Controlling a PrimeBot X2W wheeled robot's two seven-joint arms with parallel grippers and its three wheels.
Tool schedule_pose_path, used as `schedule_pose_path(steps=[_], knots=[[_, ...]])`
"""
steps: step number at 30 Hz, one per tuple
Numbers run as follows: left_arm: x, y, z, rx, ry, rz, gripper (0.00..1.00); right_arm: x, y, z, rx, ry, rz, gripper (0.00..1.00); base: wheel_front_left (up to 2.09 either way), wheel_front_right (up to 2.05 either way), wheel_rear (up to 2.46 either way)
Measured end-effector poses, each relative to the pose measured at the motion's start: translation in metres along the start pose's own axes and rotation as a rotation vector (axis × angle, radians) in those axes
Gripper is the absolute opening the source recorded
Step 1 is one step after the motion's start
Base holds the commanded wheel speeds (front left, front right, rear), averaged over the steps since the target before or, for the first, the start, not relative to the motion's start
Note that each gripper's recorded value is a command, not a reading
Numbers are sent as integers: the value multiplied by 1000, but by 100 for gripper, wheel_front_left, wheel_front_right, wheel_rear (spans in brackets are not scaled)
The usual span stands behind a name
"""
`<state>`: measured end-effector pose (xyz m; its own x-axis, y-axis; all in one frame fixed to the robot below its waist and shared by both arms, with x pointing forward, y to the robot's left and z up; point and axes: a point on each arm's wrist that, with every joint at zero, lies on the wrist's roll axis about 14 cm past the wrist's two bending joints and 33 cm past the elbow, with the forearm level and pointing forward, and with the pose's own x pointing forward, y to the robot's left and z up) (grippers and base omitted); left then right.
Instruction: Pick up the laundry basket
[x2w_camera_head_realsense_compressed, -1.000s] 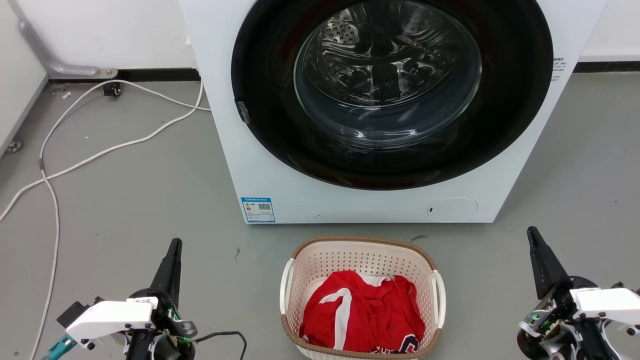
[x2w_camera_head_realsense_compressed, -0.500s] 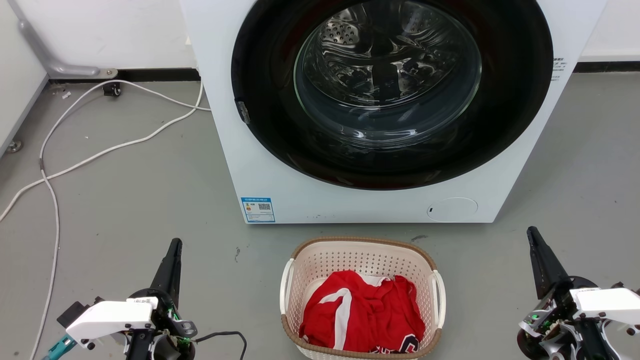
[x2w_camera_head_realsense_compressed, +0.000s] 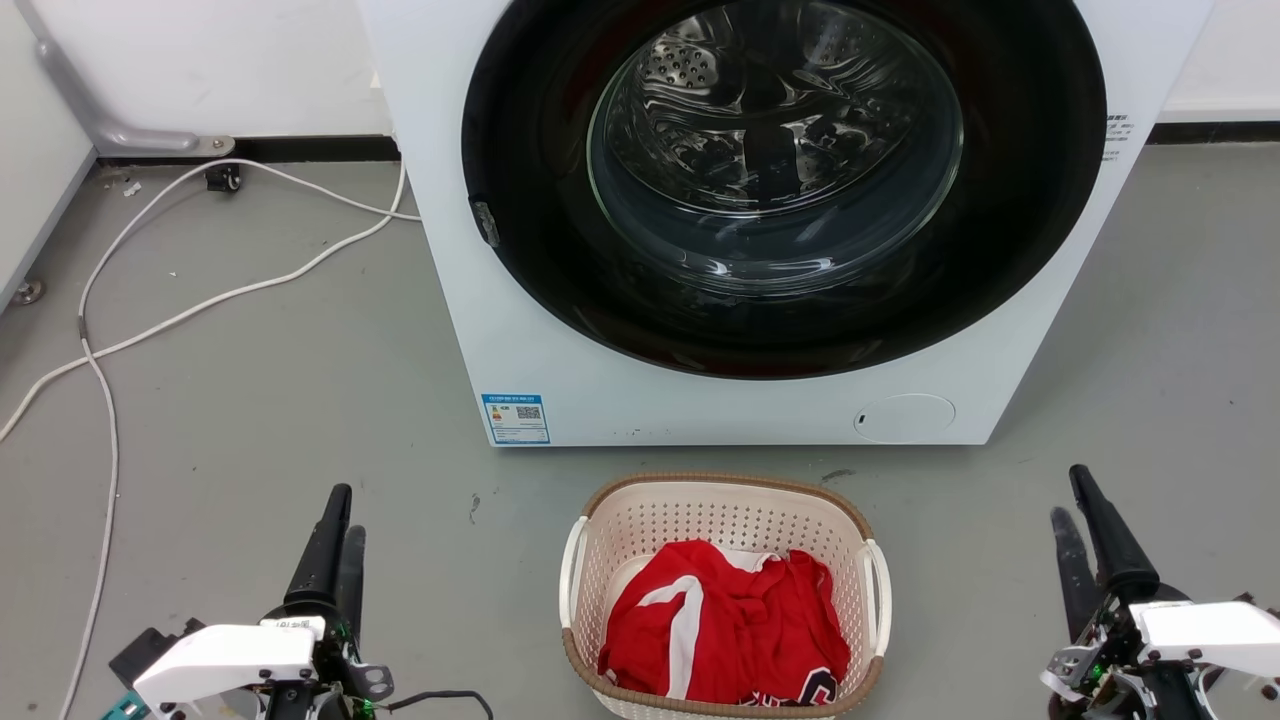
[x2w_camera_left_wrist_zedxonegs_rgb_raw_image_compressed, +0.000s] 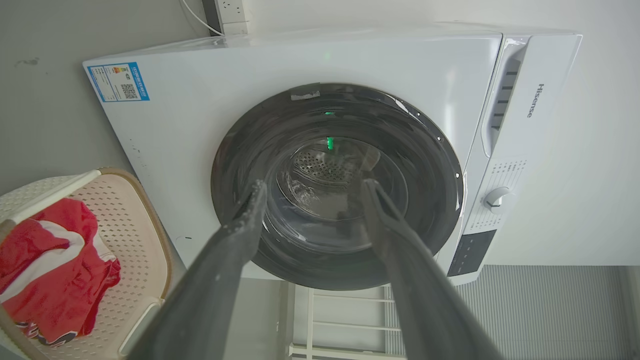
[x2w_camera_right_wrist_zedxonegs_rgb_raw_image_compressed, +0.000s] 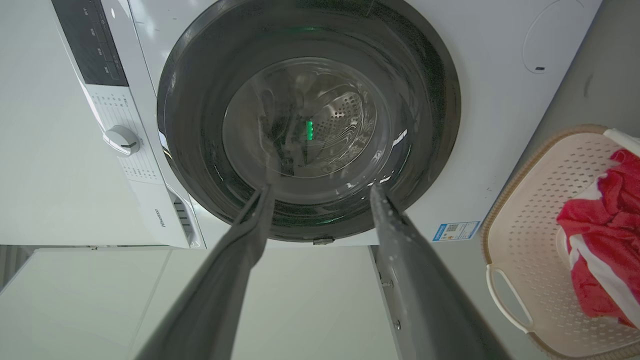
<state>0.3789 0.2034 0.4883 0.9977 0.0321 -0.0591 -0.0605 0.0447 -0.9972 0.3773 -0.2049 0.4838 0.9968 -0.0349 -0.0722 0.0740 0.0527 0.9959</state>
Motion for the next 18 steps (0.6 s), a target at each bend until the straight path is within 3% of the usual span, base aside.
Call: schedule_pose_path(steps=[18], knots=[[3,-20,-6,454,-17,-18,100,2,33,-3,-464,-24,94,100,0,0,0]])
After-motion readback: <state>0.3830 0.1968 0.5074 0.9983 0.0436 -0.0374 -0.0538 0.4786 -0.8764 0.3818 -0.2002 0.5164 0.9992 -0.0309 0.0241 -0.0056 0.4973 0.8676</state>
